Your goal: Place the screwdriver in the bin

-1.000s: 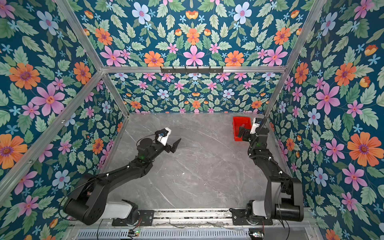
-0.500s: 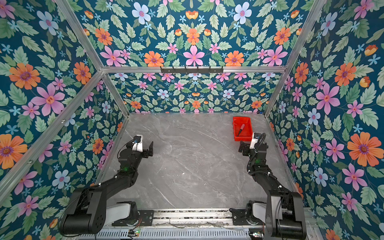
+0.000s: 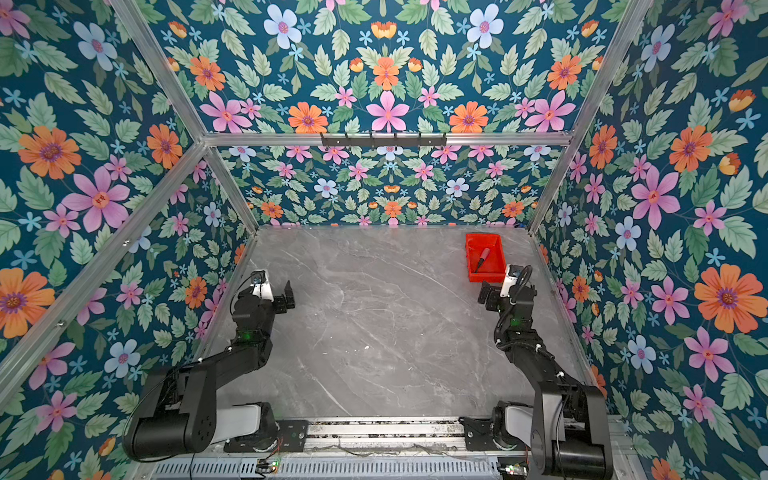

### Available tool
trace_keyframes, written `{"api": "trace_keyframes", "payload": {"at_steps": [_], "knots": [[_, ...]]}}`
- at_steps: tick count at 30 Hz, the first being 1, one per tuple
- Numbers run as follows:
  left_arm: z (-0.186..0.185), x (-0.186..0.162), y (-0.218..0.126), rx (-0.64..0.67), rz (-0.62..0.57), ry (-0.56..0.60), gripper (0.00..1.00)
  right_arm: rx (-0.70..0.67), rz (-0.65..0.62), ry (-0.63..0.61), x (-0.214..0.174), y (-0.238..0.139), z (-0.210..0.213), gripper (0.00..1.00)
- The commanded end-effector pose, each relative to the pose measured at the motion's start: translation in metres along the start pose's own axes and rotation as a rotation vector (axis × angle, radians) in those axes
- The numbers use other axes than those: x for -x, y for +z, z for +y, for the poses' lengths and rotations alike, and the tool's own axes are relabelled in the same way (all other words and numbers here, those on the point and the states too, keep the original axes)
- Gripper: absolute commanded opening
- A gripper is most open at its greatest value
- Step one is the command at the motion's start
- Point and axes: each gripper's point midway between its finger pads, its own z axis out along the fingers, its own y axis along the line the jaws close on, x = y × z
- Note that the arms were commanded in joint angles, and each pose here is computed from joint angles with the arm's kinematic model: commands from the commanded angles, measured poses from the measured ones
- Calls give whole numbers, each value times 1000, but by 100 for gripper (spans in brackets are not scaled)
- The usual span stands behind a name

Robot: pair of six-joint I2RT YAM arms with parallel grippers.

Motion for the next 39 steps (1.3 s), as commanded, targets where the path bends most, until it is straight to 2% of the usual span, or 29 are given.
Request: {"api": "trace_keyframes", "payload": {"at_steps": [1,7,14,18,21,24,27,28,39], "knots": [[5,0,-7,25,-53,-25,100,-14,0,38,-2,1,-2,99],[15,-8,-1,88,-62,13,100,17,32,56,-25,13,1,99],[13,-8,5,69,-45,20,100,40,35,45,-45,23,3,99],[8,-10,6,42,-7,-56,100,43,28,47,-44,23,4,99],[1,0,5,-3,-99,-120,100,43,32,47,-45,23,3,99],[0,-14,19,3,-61,-117,100,44,31,46,-44,23,4,99],[-6,-20,18,-26,-87,-109,100,42,30,47,-44,23,3,99],[-5,-24,18,-21,-58,-115,100,42,30,47,-44,23,3,99],[-3,-22,18,-10,-77,-111,100,43,30,46,-44,23,4,99]]}}
